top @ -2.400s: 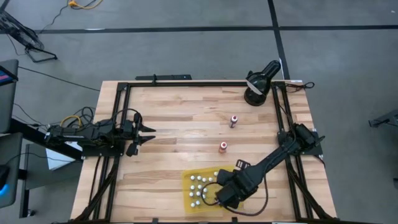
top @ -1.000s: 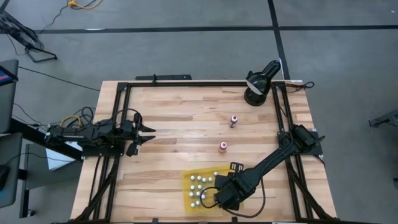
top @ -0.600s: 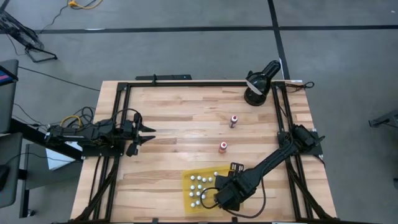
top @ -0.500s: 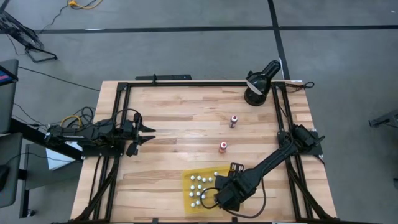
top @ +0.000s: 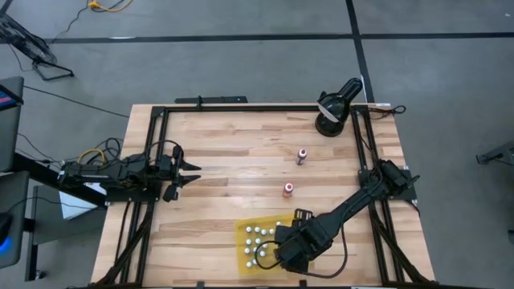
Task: Pick & Place food coloring
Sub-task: Put the big orange food coloring bottle in the yellow bin
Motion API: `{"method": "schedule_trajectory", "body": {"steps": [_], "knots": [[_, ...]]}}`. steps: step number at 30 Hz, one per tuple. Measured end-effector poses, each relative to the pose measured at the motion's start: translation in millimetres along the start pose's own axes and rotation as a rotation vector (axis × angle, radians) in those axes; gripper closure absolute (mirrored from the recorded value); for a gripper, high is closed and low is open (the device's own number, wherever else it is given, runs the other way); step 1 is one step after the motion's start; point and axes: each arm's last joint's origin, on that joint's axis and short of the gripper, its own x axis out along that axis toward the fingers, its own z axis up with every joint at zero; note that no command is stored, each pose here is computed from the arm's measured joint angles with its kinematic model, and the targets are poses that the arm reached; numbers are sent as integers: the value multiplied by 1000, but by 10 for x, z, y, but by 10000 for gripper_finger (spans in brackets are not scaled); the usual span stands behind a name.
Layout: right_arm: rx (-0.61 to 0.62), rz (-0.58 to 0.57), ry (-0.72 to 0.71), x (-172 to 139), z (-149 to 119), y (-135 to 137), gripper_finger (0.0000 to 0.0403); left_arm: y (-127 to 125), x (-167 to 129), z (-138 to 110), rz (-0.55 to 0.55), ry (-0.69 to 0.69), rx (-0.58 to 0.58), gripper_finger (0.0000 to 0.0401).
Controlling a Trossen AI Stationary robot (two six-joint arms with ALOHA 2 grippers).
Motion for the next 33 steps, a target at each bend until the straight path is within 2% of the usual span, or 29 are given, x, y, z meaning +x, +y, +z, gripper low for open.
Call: {"method": "schedule_trajectory", "body": {"steps": [9,14,18,22,25,33], "knots": [[-118,-6,-83,-333,202,-302,179,0,0,0,0,0,0,280],[-285,-124,-165,-565,243,-559,177,0,0,0,0,0,0,280],[-425,-205,-175,-692,288,-793,177,0,0,0,0,0,0,280],[-517,-233,-151,-660,357,-1038,176,0,0,0,0,0,0,280],[-539,-241,-130,-595,403,-1222,173,0,0,0,0,0,0,280],[-547,-93,-111,-308,501,-1449,172,0,0,0,0,0,0,280]]}}
